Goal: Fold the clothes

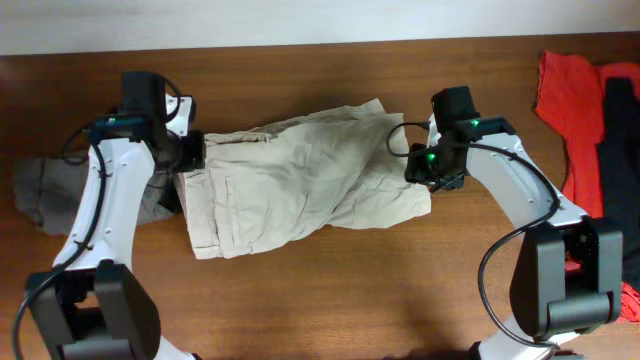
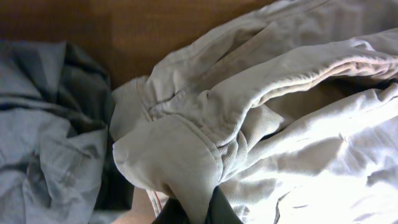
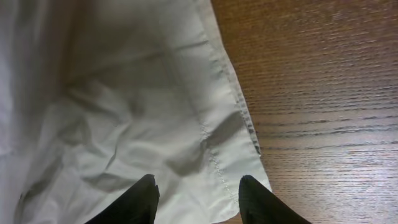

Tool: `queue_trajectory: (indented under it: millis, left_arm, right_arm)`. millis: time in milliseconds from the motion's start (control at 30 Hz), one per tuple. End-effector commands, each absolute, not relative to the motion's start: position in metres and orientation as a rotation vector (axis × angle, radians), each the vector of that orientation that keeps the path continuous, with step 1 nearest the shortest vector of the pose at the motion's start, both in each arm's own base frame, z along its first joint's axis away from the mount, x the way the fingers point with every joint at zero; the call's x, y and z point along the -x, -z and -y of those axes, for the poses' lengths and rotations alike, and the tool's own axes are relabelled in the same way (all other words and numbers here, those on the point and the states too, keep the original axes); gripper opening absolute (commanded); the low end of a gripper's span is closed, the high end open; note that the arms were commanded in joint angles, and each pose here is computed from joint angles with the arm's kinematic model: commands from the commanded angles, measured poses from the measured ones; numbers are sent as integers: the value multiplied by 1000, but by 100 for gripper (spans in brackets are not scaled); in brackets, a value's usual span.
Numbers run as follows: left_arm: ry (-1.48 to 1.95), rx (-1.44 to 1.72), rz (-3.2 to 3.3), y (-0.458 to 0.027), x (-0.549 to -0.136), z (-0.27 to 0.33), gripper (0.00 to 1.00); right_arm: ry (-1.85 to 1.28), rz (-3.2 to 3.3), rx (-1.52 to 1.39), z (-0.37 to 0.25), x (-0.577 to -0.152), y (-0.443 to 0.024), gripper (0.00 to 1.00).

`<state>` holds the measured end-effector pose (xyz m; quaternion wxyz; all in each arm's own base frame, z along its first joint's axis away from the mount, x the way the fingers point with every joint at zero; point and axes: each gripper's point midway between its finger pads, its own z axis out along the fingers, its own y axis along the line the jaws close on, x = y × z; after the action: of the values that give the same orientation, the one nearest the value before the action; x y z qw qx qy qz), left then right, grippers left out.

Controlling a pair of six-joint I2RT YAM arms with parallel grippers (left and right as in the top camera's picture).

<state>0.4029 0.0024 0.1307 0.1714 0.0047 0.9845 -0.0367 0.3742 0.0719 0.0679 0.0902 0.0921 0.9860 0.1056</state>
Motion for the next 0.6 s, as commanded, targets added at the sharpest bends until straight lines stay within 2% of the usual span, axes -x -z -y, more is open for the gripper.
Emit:
queue_trajectory:
  millis: [0,100,133,200,233,333,567]
  left_arm:
    - [44,74,-2853,-113,-398,-13,2]
    - [47,75,-2898,-96,-397,-13,2]
    - [47,76,-2918,-88,-397,-13,2]
    - [48,77,-2941,-80,-396,-12,2]
    - [48,78,-2949,-77,-396,-13,2]
    - [49,79,-2962,-72,-395,-13,1]
    - [49,78,-2963,-72,-395,-13,1]
  right_arm:
    - [-287,-2907,-301,-67,-377,-70,47]
    - [-376,-2821,-247,-78,-397,-78,44]
    - [-486,-2757,-147,-93,-409,-87,39]
    - [-583,-2668,-94,-106,-426,-98,20]
    - [-588,-2638,-86,-108,-433,-101,14]
    - [-583,-2578,-130,-107,-452,-99,13]
    - [-682,-2525,-169,-120,-485,-57,10]
